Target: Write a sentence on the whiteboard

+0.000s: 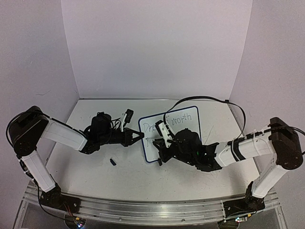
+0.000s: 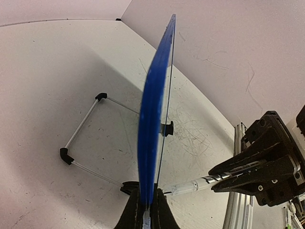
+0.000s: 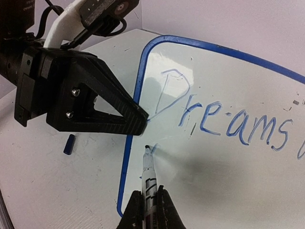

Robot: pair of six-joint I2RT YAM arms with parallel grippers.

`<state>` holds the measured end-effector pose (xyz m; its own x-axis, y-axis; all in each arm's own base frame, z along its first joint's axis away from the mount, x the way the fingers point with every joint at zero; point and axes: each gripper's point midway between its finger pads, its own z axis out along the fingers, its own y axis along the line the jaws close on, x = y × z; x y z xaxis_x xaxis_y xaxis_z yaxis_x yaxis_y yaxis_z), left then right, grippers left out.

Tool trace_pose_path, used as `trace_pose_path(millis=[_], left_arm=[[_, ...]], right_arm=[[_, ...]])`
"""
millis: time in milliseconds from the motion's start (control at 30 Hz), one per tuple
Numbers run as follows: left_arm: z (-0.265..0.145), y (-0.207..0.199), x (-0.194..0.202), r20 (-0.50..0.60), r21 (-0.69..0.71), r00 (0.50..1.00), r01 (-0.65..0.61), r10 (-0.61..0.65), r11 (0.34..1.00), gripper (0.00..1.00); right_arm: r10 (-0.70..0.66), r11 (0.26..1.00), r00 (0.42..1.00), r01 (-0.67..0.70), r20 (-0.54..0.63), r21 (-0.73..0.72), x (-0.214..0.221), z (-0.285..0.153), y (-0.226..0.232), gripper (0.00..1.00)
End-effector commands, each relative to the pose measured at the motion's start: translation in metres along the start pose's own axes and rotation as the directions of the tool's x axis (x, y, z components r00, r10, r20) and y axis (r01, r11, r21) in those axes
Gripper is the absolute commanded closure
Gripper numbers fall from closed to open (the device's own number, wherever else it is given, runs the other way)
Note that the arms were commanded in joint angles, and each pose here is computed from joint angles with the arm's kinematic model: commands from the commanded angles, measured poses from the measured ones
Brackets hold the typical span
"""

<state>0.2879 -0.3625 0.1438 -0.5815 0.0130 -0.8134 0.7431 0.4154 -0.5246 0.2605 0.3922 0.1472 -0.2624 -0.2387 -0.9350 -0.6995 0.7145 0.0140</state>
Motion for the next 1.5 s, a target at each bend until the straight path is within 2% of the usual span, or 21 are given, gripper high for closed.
trace_pose_path(millis=[0, 400, 867, 1133, 1467], left_arm=[[-0.004, -0.004, -0.007, 0.018, -0.008, 0.999, -0.038, 0.038, 0.999, 1.00], [-0.003, -0.004, -0.007, 0.018, -0.010, 0.999, -0.041, 0.041, 0.999, 1.00], [-0.002, -0.005, -0.010, 0.018, -0.005, 0.999, -0.040, 0.040, 0.999, 1.00], [-0.001, -0.005, -0.011, 0.017, -0.003, 0.999, -0.042, 0.042, 0.999, 1.00], [-0.004, -0.005, -0.010, 0.018, -0.010, 0.999, -0.046, 0.046, 0.999, 1.00]], right_arm=[[0.012, 1.000, 1.000, -0.013, 0.026, 0.024, -0.010, 0.005, -0.002, 1.00], [0.005, 0.994, 1.000, -0.005, -0.004, 0.109, -0.001, -0.002, -0.019, 1.00], [0.042, 0.997, 0.996, -0.046, 0.075, 0.060, -0.023, -0.019, -0.015, 1.00], [0.039, 0.998, 0.997, -0.042, 0.067, 0.051, -0.022, -0.010, -0.012, 1.00], [0.033, 0.993, 0.999, -0.037, 0.038, 0.108, -0.012, 0.000, -0.019, 1.00]])
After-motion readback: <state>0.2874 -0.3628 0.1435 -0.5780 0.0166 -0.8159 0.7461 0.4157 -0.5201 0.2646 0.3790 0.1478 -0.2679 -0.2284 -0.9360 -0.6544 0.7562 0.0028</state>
